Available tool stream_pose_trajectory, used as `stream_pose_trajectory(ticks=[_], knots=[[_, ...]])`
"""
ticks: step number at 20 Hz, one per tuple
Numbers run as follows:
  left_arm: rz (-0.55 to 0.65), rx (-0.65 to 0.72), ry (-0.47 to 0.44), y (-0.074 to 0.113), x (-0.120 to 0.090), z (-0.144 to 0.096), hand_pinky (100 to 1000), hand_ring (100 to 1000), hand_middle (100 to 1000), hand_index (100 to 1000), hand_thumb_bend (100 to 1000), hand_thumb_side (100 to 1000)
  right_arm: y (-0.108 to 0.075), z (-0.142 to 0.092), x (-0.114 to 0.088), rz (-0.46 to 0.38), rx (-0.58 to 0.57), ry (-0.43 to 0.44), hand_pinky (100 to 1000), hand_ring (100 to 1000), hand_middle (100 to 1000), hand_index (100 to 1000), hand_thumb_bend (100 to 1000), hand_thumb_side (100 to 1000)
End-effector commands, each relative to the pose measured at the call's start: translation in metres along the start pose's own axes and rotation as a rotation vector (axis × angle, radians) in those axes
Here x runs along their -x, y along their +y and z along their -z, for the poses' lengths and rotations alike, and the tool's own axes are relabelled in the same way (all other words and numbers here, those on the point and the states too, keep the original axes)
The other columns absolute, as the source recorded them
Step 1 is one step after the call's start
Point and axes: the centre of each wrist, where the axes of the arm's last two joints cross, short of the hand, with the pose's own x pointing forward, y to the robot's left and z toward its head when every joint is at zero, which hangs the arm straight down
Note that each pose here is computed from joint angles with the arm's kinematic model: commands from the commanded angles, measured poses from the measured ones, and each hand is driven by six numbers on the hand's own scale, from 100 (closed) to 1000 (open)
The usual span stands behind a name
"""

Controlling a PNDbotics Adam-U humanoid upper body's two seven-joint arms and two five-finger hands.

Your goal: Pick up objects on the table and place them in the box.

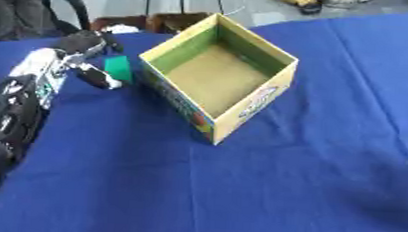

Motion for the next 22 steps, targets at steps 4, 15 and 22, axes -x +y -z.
stream_pose_trajectory(ticks=[4, 15, 22], knots=[[0.007, -0.034, 0.018, 0.012, 0.009, -0.003, 722, 728, 741, 800, 578, 384, -0.007, 0.004, -0.008, -0.028, -0.004, -0.031, 487, 436, 571, 753, 354, 604], [-0.007, -0.006, 0.016, 0.003, 0.006, -0.002, 704, 698, 699, 783, 512, 362, -0.007, 0.005, -0.009, -0.028, -0.005, -0.034, 487, 435, 570, 752, 352, 604], [0.004, -0.025, 0.024, 0.005, 0.006, -0.002, 740, 751, 768, 797, 578, 401, -0.007, 0.005, -0.009, -0.028, -0.004, -0.034, 487, 436, 570, 752, 351, 605]])
